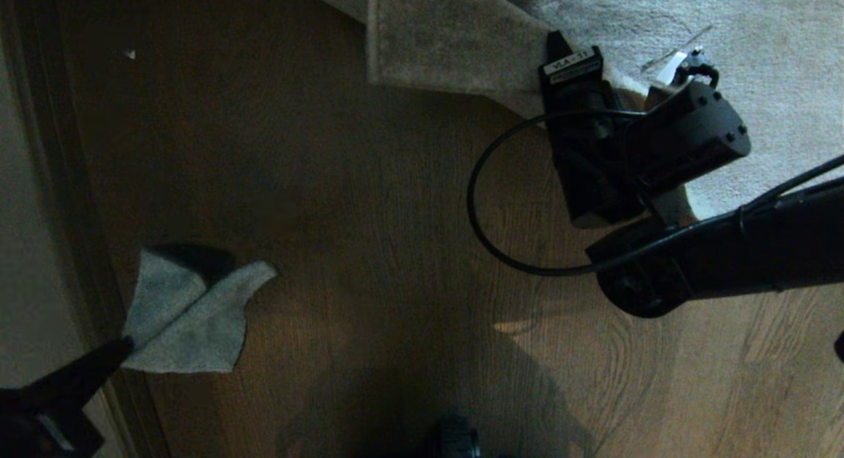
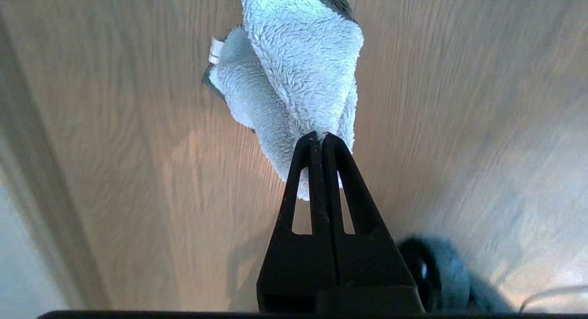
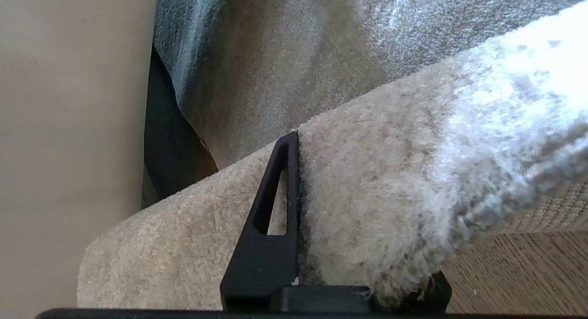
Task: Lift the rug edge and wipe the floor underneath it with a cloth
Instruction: Wipe the floor under the carpet with a rag, then lay down the carpet
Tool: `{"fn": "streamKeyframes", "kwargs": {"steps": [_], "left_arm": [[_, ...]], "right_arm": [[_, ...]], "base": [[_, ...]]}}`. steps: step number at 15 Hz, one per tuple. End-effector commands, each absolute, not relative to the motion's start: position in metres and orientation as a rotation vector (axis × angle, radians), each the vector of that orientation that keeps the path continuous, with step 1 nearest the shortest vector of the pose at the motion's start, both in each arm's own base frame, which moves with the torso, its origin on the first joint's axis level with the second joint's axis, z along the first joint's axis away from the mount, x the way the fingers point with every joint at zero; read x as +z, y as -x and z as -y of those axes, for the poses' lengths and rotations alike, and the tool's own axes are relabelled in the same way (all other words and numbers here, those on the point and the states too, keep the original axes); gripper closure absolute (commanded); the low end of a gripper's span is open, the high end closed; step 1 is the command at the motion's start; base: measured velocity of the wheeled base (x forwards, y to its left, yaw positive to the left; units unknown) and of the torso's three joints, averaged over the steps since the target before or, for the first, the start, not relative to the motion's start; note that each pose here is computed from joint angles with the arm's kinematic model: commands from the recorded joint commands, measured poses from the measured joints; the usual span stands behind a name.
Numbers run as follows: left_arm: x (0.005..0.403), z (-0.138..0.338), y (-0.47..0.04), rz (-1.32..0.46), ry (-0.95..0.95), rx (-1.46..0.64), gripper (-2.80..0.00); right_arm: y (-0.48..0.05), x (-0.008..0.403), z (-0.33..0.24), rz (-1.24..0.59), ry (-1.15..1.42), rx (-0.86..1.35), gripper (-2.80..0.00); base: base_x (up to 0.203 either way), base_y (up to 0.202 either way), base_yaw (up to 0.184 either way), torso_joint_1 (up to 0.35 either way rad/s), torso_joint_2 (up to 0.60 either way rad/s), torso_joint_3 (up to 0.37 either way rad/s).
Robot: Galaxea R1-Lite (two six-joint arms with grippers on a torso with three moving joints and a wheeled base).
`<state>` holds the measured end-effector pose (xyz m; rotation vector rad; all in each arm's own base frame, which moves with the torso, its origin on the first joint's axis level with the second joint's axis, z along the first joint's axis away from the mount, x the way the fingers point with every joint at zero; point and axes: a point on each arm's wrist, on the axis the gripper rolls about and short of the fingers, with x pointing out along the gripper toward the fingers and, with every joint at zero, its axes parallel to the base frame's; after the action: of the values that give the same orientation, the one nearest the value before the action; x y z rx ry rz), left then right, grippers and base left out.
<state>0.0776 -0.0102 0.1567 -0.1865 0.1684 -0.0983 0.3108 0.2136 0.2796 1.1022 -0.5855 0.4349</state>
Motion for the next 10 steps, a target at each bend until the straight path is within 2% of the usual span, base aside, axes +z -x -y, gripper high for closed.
{"fn": "streamKeyframes", "kwargs": {"steps": [1,7,10], "left_arm": [[0.153,0.006,-0.048,-0.115,0.186,-0.104,0.0],[0.124,-0.001,0.0,-0.144,0.134,-0.106,0.0],[0.117,-0.001,0.003,-0.174,0.114,-0.104,0.0]], "right_arm": [[-0.309,0.28,-0.213,0.62,-1.125,0.449,0.0],[-0.311,0.278,-0.214,0.613,-1.127,0.45,0.0],[-0.311,0.277,-0.214,0.613,-1.128,0.45,0.0]], "base": [[0.0,0.0,0.0,0.0,0.0,0.0],[0.0,0.0,0.0,0.0,0.0,0.0],[0.0,0.0,0.0,0.0,0.0,0.0]]}}
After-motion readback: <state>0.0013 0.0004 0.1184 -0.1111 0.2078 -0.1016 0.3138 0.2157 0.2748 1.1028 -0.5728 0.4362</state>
